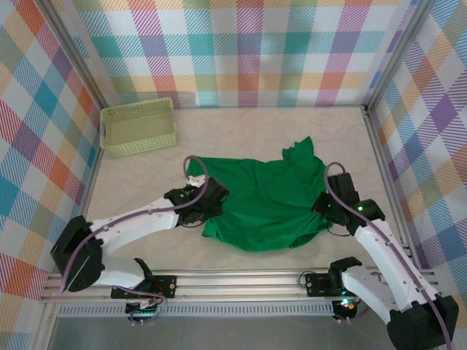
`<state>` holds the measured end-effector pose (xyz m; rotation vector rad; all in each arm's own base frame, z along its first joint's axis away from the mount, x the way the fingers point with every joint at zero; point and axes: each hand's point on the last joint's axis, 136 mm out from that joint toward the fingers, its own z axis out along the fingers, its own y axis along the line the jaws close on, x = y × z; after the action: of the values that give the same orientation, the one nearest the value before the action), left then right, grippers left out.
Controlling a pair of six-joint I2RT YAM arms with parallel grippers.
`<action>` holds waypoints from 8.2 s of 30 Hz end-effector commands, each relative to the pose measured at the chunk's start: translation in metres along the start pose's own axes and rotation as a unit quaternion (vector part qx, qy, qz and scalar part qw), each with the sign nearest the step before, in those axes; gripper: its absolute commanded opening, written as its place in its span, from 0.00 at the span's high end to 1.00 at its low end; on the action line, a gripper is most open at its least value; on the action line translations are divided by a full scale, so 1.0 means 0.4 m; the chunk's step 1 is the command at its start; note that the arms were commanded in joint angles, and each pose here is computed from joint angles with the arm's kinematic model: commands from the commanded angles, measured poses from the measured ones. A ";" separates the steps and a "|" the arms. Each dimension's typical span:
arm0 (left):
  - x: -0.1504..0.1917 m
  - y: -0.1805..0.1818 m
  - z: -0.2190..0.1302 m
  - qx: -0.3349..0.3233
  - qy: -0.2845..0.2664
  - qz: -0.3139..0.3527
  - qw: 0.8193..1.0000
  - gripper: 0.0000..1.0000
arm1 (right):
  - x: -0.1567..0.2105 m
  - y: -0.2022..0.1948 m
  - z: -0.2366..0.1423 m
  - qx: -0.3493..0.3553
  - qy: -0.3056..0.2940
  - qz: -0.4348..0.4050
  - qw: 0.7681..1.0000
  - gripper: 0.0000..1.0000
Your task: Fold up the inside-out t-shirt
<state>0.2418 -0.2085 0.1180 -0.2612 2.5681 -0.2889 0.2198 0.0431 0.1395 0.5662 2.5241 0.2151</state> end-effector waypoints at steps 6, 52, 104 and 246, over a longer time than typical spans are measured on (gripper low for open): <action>-0.160 0.050 -0.094 -0.046 -0.090 -0.014 0.995 1.00 | -0.175 0.096 -0.095 -0.003 -0.060 -0.069 0.996 1.00; -0.084 0.153 0.164 -0.018 0.032 -0.042 0.998 0.28 | 0.070 0.148 0.275 -0.032 0.147 -0.120 0.981 0.80; -0.160 0.336 0.154 -0.107 0.056 -0.086 0.989 1.00 | -0.214 0.282 0.235 -0.009 0.106 -0.192 0.976 0.65; -0.205 0.271 0.110 -0.036 0.049 -0.064 0.996 1.00 | -0.102 0.215 0.124 0.067 0.073 -0.268 0.958 0.94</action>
<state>0.3194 -0.0834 0.0776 -0.5107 2.6742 -0.2253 0.3218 0.1010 0.1256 -0.1225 2.7421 -0.2015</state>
